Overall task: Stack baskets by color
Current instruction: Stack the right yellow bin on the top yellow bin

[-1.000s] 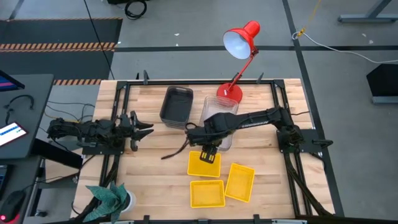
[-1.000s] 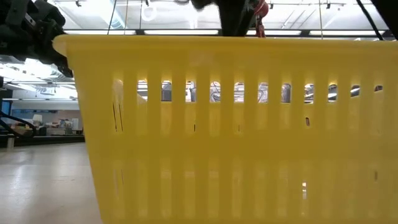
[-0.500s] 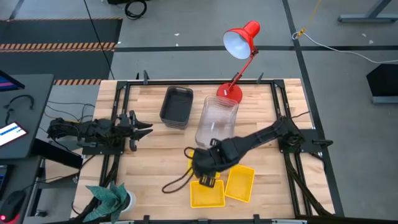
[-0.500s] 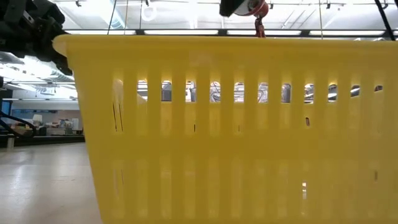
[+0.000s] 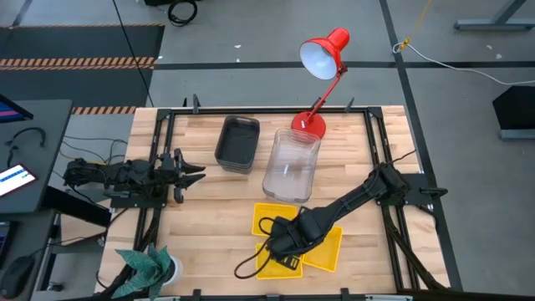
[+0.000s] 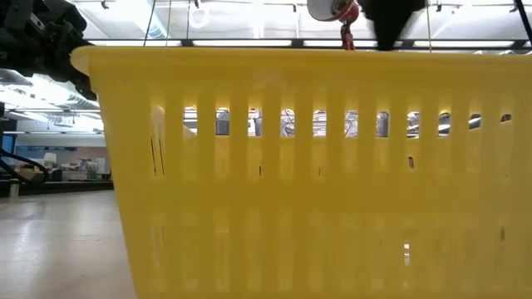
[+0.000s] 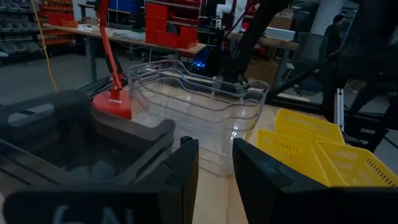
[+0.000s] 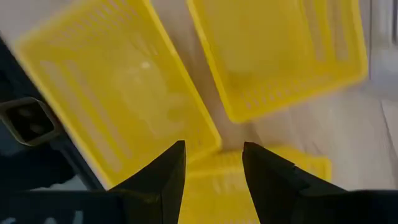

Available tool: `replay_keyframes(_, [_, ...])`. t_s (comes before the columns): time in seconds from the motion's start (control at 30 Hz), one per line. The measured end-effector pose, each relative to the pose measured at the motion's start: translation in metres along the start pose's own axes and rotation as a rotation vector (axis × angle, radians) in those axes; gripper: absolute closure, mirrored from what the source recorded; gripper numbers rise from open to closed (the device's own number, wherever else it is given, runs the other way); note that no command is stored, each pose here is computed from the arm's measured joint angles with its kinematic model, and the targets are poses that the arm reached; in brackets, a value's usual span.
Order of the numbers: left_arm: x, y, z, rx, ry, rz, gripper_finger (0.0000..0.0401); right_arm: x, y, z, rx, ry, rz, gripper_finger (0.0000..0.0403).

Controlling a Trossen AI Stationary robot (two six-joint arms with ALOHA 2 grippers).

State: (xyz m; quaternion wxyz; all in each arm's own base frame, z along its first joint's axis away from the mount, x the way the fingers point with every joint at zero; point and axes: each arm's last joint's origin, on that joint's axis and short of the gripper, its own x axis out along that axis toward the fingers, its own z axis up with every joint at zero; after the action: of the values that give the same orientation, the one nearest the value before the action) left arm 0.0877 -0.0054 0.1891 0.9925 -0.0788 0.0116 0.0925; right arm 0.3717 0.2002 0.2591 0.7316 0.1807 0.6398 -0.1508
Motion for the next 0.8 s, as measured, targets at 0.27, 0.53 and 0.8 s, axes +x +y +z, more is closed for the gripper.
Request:
replay_keyframes(0.27, [0.0,0.0,0.0,0.008,0.0,0.0,0.0296,0.02,-0.006,-0.032,0.046,0.154,-0.153,0.024])
replay_keyframes(0.53, [0.0,0.0,0.001,0.005,-0.008,-0.002,0.0296,0.025,-0.026,-0.051,0.065,0.183,-0.199,0.0276])
replay_keyframes(0.8, [0.0,0.0,0.001,0.005,-0.008,-0.001,0.0296,0.029,-0.066,-0.073,0.179,0.165,-0.152,0.0303])
